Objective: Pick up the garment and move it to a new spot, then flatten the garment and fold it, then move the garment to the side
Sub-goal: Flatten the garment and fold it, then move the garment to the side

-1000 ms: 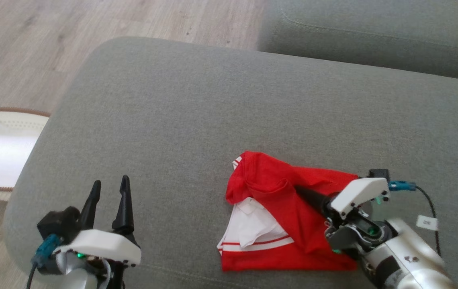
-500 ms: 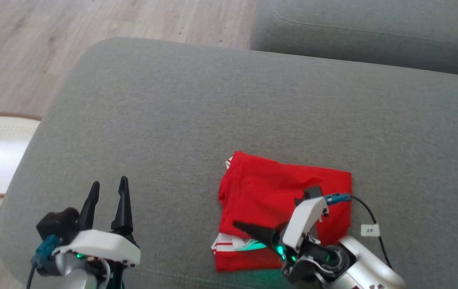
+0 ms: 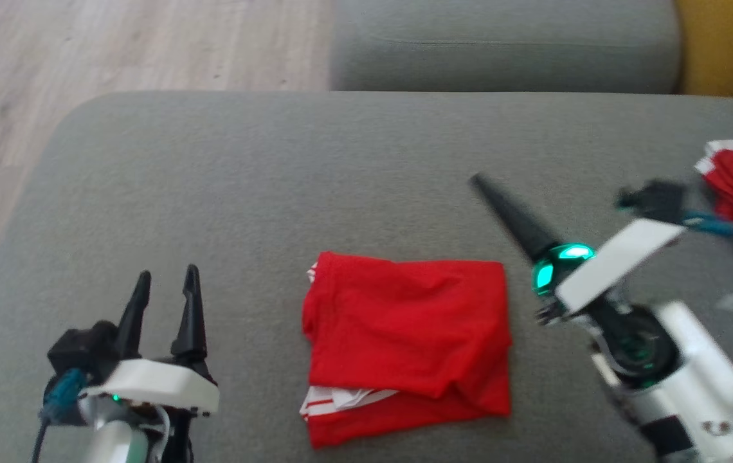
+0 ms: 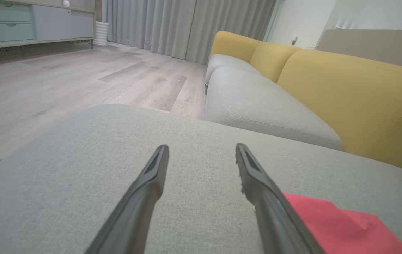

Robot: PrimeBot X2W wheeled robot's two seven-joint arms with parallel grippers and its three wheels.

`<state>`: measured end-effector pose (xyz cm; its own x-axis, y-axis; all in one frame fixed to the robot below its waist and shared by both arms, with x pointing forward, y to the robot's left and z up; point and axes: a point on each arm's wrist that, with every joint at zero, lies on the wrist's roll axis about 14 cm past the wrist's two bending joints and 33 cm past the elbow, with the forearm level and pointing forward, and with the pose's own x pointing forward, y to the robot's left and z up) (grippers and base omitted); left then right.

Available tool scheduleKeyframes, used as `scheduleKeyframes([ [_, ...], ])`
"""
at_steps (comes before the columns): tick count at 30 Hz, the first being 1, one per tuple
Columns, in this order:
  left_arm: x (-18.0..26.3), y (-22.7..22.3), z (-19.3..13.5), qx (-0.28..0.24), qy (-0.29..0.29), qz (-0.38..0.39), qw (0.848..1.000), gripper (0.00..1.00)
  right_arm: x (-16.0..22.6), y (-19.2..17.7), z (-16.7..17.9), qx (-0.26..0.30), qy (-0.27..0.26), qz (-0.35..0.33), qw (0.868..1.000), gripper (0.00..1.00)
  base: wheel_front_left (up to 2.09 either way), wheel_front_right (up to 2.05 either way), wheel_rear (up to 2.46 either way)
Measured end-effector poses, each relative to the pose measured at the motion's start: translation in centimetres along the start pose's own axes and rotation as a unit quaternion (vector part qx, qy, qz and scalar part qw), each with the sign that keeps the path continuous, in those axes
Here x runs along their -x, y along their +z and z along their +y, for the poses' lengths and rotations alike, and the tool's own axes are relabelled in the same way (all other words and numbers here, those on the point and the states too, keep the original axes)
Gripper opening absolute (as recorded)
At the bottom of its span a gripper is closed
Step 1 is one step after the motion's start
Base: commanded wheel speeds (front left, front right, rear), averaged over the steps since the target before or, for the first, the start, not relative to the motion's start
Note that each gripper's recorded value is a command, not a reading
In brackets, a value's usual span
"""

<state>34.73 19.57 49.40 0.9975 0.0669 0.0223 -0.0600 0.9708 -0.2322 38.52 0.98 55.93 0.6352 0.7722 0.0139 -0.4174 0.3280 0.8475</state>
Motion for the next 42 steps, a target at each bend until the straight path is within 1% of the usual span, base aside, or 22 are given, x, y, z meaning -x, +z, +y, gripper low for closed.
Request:
scheduleKeyframes([
  [2,-0.5,0.5,-0.6,-0.003,-0.010,-0.009,1.000,1.00,1.4,2.7,-0.3,0.066,-0.015,-0.044,0.997,1.00,0.00,0.00,0.00],
  [3,-0.7,0.7,-0.8,-0.007,-0.014,-0.012,1.000,1.00,2.2,4.1,-0.5,0.098,-0.027,-0.069,0.992,1.00,0.00,0.00,0.00],
  [4,-0.9,0.8,-1.0,-0.013,-0.019,-0.012,1.000,1.00,3.1,5.5,-1.0,0.137,-0.043,-0.098,0.985,1.00,0.00,0.00,0.00],
  [6,-1.2,0.8,-1.4,-0.023,-0.030,-0.012,0.999,1.00,5.0,7.8,-2.2,0.218,-0.082,-0.136,0.963,1.00,0.00,0.00,0.00],
  [9,-1.9,0.9,-2.4,-0.028,-0.046,-0.015,0.998,1.00,7.4,9.7,-3.8,0.294,-0.130,-0.177,0.930,1.00,0.00,0.00,0.00],
  [13,-2.8,1.7,-2.7,-0.028,-0.049,-0.027,0.998,1.00,10.8,10.5,-6.6,0.347,-0.196,-0.206,0.893,1.00,0.00,0.00,0.00],
  [16,-3.1,1.7,-3.1,-0.033,-0.054,-0.028,0.998,1.00,13.0,10.5,-8.3,0.373,-0.239,-0.219,0.869,1.00,0.00,0.00,0.00],
  [17,-3.1,1.8,-3.1,-0.037,-0.056,-0.029,0.997,1.00,13.6,10.5,-8.8,0.380,-0.252,-0.219,0.863,1.00,0.00,0.00,0.00],
  [19,-3.1,2.0,-3.1,-0.040,-0.054,-0.034,0.997,1.00,14.4,9.8,-9.7,0.389,-0.271,-0.217,0.853,1.00,0.00,0.00,0.00],
  [20,-3.1,2.1,-3.1,-0.043,-0.053,-0.035,0.997,1.00,14.7,9.3,-10.2,0.388,-0.280,-0.214,0.851,1.00,0.00,0.00,0.00],
  [25,-1.9,1.1,-2.9,-0.050,-0.052,-0.022,0.997,1.00,15.7,5.8,-12.1,0.375,-0.312,-0.184,0.853,1.00,0.00,0.00,0.00],
  [29,-1.2,0.7,-2.5,-0.048,-0.045,-0.017,0.998,1.00,15.9,5.6,-12.4,0.380,-0.320,-0.181,0.849,1.00,0.00,0.00,0.00],
  [35,-0.9,1.1,-2.1,-0.049,-0.042,-0.023,0.998,1.00,15.0,5.0,-12.3,0.388,-0.316,-0.158,0.851,1.00,0.00,0.00,0.00],
  [36,-0.8,1.1,-2.0,-0.049,-0.040,-0.024,0.998,1.00,14.7,4.5,-12.7,0.376,-0.320,-0.146,0.857,1.00,0.00,0.00,0.00],
  [37,-0.8,1.1,-1.9,-0.048,-0.039,-0.024,0.998,1.00,14.2,3.4,-13.2,0.360,-0.323,-0.121,0.867,1.00,0.00,0.00,0.00],
  [38,-0.9,1.1,-1.8,-0.049,-0.037,-0.024,0.998,1.00,13.5,2.2,-13.5,0.355,-0.321,-0.093,0.873,1.00,0.00,0.00,0.00],
  [40,-0.9,1.2,-1.7,-0.051,-0.037,-0.024,0.998,1.00,11.6,0.7,-13.4,0.325,-0.313,-0.063,0.890,1.00,0.00,0.00,0.00],
  [42,-0.8,1.1,-1.6,-0.050,-0.035,-0.024,0.998,1.00,9.3,-0.1,-13.0,0.314,-0.298,-0.031,0.901,1.00,0.00,0.00,0.00],
])
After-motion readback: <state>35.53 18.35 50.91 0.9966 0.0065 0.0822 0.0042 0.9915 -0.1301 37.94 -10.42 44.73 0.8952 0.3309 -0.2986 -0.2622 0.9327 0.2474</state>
